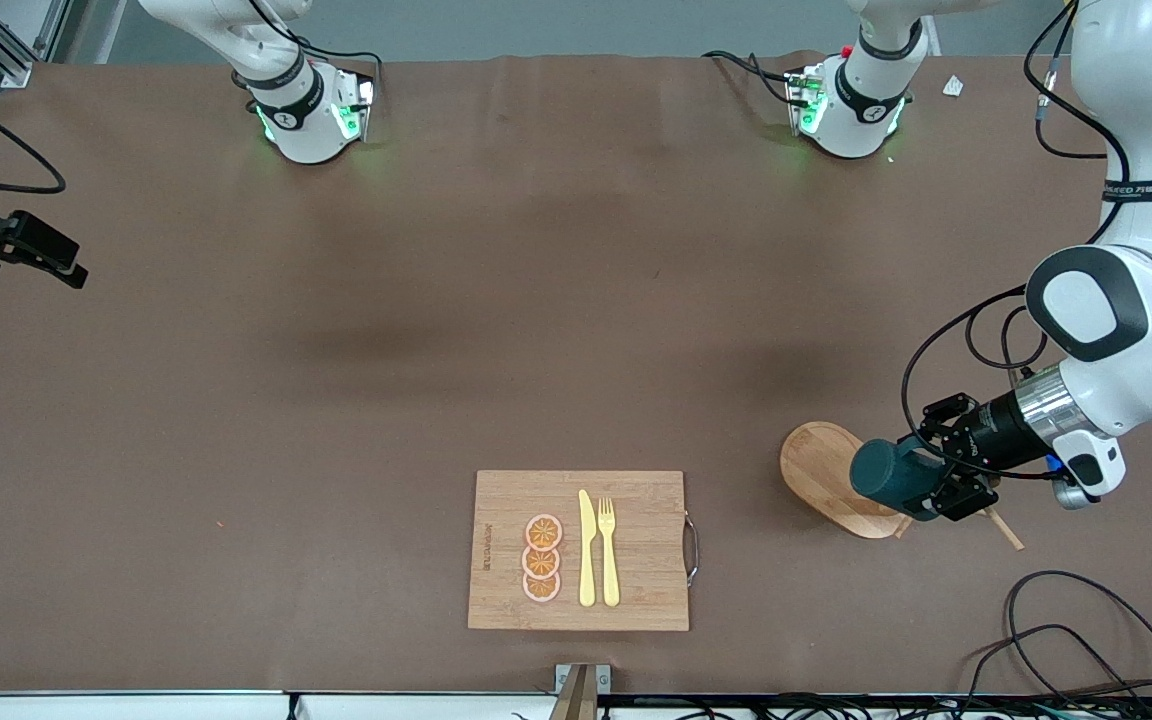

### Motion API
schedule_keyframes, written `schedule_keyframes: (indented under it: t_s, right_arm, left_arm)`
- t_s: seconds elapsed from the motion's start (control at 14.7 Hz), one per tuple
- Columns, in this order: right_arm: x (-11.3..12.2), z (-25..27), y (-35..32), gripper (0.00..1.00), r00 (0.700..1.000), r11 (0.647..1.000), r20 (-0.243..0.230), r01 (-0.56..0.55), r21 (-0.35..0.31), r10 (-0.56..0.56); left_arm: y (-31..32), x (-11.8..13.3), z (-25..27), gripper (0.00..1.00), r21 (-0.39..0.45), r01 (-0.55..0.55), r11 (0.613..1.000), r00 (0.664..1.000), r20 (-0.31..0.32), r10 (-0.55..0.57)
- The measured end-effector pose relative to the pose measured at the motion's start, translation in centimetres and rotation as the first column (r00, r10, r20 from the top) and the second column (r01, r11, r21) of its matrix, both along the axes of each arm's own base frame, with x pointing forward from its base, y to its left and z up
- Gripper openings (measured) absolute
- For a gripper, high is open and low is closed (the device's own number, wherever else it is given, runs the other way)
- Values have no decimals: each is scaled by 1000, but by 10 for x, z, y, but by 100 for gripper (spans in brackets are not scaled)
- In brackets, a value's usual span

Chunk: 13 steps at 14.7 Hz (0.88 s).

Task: Transfer cup from left to right arm and place
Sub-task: 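Close the left gripper on the teal mug, then lift the teal mug off the stand's peg with the left gripper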

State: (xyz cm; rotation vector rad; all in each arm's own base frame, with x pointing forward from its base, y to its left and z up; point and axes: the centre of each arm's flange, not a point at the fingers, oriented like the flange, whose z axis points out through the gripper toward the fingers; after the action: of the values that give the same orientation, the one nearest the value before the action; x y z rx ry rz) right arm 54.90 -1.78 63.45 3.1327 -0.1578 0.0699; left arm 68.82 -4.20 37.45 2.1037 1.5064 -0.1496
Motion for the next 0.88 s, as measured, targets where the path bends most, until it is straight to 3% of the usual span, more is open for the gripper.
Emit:
schedule_keyframes:
  t_s: [0.07,0.14,0.2,0.61,0.88]
  right_arm:
    - [0,0,0,100,1000,1000,0,0,0,0]
    - [0,0,0,100,1000,1000,0,0,0,0]
    - [0,0,0,100,1000,1000,0,0,0,0]
    - [0,0,0,100,1000,1000,0,0,0,0]
    - [0,0,-1,100,1000,1000,-1,1,0,-1]
  left_arm:
    - [0,1,-1,98,0,0,1000,1000,0,0]
    - [0,1,-1,87,-1,-1,1000,1000,0,1]
    - [0,2,0,81,-2,-2,1000,1000,2,2]
    - [-2,4,8,81,-10,-13,1000,1000,3,13]
    - [-26,-4,44,81,-31,23,999,1000,-11,-24]
